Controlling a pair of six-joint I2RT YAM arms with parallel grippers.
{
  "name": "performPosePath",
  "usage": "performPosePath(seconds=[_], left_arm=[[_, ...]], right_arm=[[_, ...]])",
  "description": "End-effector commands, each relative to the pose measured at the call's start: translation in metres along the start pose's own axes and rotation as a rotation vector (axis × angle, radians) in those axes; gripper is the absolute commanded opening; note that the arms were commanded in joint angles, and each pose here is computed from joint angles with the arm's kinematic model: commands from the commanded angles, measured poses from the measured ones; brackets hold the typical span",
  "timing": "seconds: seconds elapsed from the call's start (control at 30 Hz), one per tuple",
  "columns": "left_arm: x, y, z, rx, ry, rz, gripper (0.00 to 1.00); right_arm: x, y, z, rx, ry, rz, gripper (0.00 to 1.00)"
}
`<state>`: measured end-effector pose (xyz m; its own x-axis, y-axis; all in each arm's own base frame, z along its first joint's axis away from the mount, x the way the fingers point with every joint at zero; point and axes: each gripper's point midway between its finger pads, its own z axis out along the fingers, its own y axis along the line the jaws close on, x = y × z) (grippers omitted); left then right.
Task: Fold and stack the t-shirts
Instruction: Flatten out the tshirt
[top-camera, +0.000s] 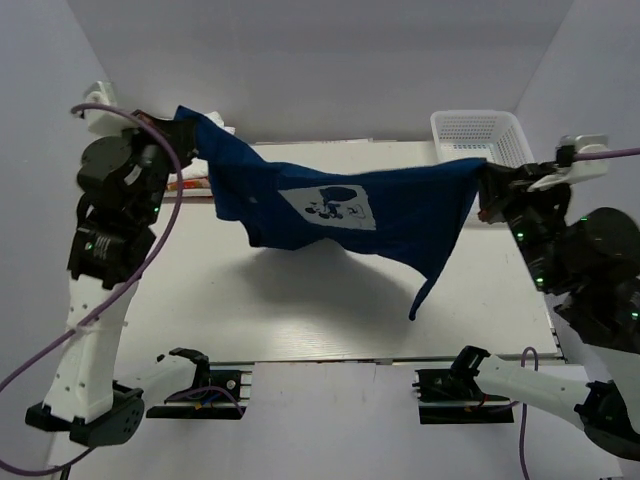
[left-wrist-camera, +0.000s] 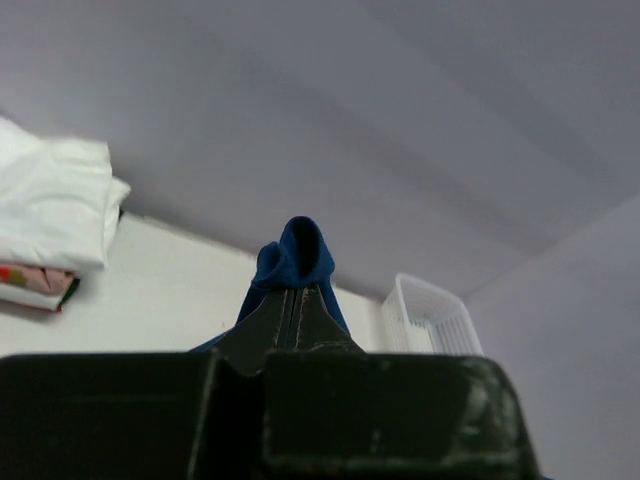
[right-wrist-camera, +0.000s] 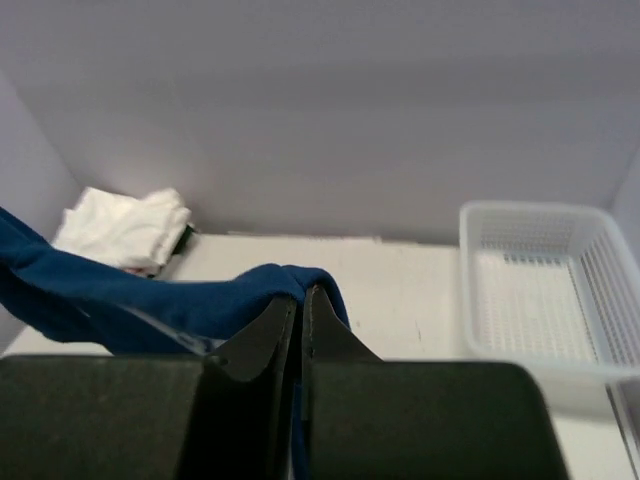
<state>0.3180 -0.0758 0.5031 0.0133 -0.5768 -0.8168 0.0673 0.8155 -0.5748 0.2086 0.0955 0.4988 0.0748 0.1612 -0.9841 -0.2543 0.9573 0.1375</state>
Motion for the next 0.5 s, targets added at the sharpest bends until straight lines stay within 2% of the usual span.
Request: performPosePath(seconds=[0.0, 0.03, 0.1, 0.13, 0.3, 0.47], left_arm=[[-0.068, -0.009, -0.057, 0.028, -0.178, 0.036, 0.0], [-0.082, -0.015, -0.07, 0.051, -0.214, 0.024, 0.0], [-0.109, -0.027, -0.099, 0.102, -0.279, 0.027, 0.0], [-0.117, -0.031, -0.109, 0.125, -0.299, 0.038, 0.0], [-0.159, -0.055, -0.157, 0.236, -0.407, 0.062, 0.0], [-0.182, -0.076, -0.165, 0.298, -0.45, 0.09, 0.0]], right_arm=[[-0.049, 0.009, -0.013, -0.121, -0.104, -0.064, 0.0], [-0.07, 0.006, -0.022, -0.137, -0.143, -0.047, 0.0], [-0.07, 0.02, -0.024, -0.218, -0.124, -0.092, 0.0], [-0.092, 0.018, -0.037, -0.253, -0.171, -0.072, 0.0], [-0.11, 0.023, -0.058, -0.354, -0.211, -0.078, 0.0], [-0.106, 0.021, -0.063, -0.359, -0.244, -0.052, 0.0]])
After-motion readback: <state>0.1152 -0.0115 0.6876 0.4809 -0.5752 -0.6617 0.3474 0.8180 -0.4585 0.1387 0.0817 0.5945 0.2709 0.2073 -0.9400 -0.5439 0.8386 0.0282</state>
